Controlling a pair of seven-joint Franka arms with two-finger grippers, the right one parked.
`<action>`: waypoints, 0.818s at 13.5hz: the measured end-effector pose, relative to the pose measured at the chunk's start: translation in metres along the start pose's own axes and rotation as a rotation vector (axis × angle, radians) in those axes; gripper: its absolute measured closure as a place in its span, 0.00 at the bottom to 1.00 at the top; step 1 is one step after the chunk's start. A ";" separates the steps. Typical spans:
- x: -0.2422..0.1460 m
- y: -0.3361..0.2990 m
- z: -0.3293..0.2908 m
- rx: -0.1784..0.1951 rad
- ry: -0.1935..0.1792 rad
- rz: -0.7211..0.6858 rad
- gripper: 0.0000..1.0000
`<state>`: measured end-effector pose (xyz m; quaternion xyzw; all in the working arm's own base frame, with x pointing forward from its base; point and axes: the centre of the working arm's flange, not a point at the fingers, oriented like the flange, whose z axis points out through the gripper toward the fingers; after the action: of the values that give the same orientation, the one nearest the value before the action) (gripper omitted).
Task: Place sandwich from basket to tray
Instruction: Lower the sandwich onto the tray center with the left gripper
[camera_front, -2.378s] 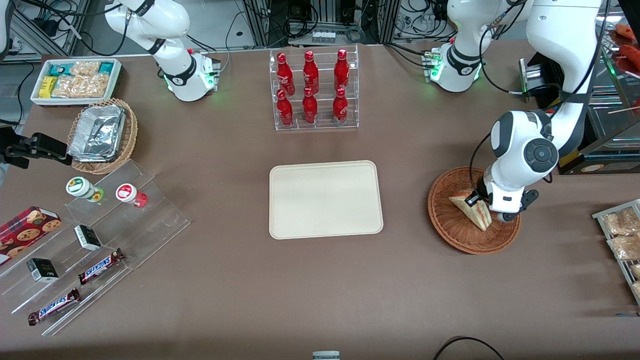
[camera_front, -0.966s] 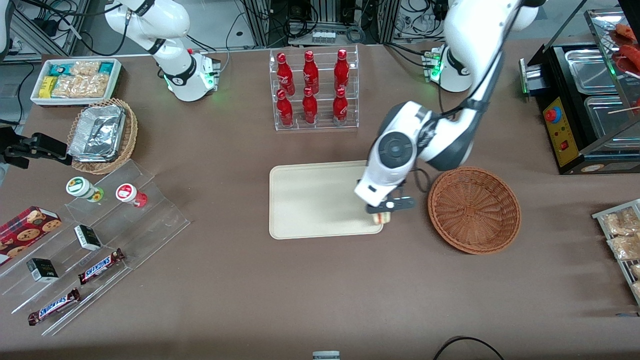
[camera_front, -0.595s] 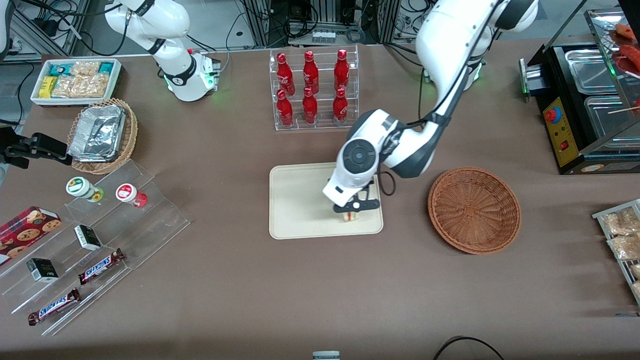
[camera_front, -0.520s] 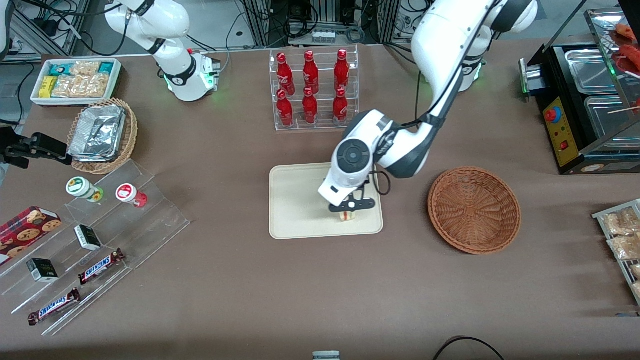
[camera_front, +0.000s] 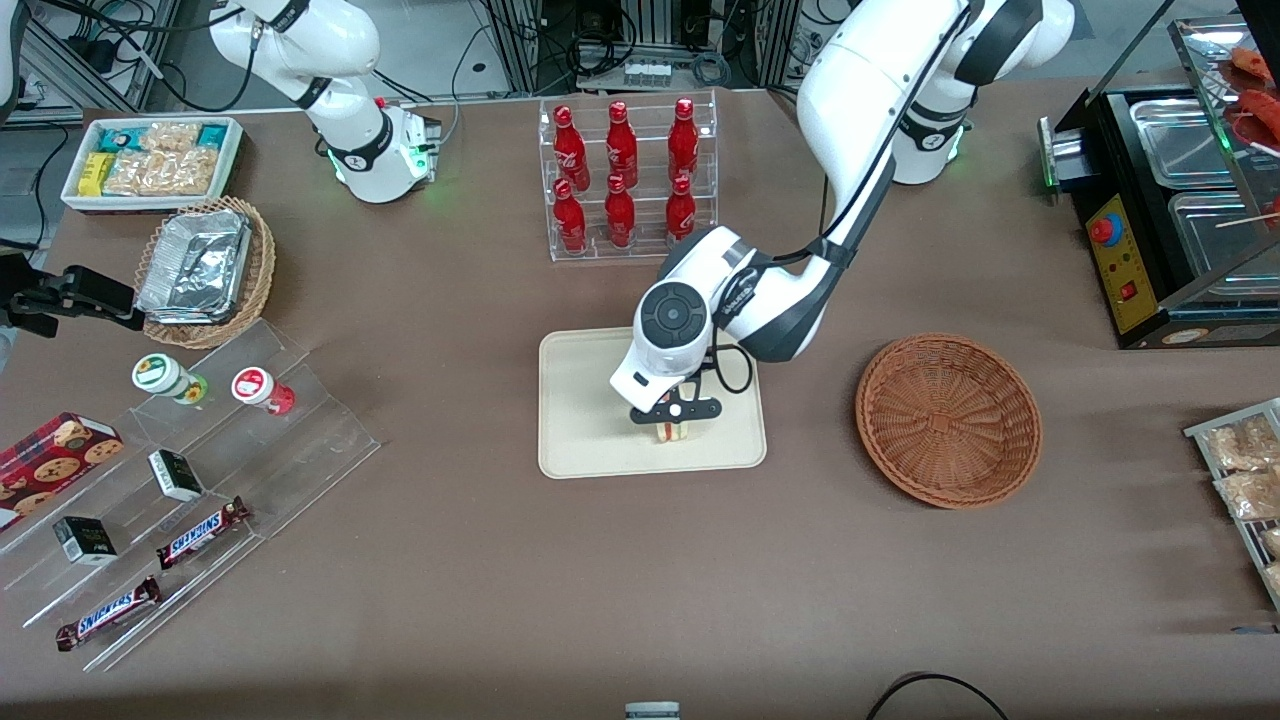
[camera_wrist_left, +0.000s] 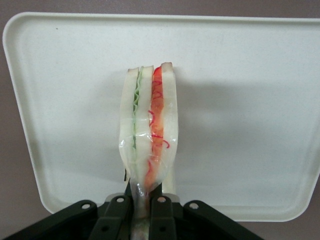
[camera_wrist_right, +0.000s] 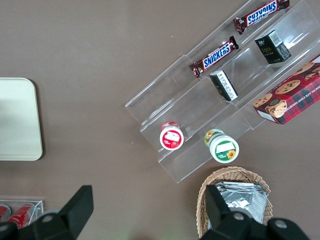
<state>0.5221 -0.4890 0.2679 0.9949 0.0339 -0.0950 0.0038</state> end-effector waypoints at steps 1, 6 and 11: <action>0.000 0.001 0.003 0.001 -0.001 0.000 0.87; 0.002 0.005 0.004 -0.016 0.015 0.003 0.87; 0.003 0.011 0.007 -0.037 0.036 0.008 0.87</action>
<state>0.5240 -0.4995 0.2601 0.9963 0.0318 -0.0762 0.0220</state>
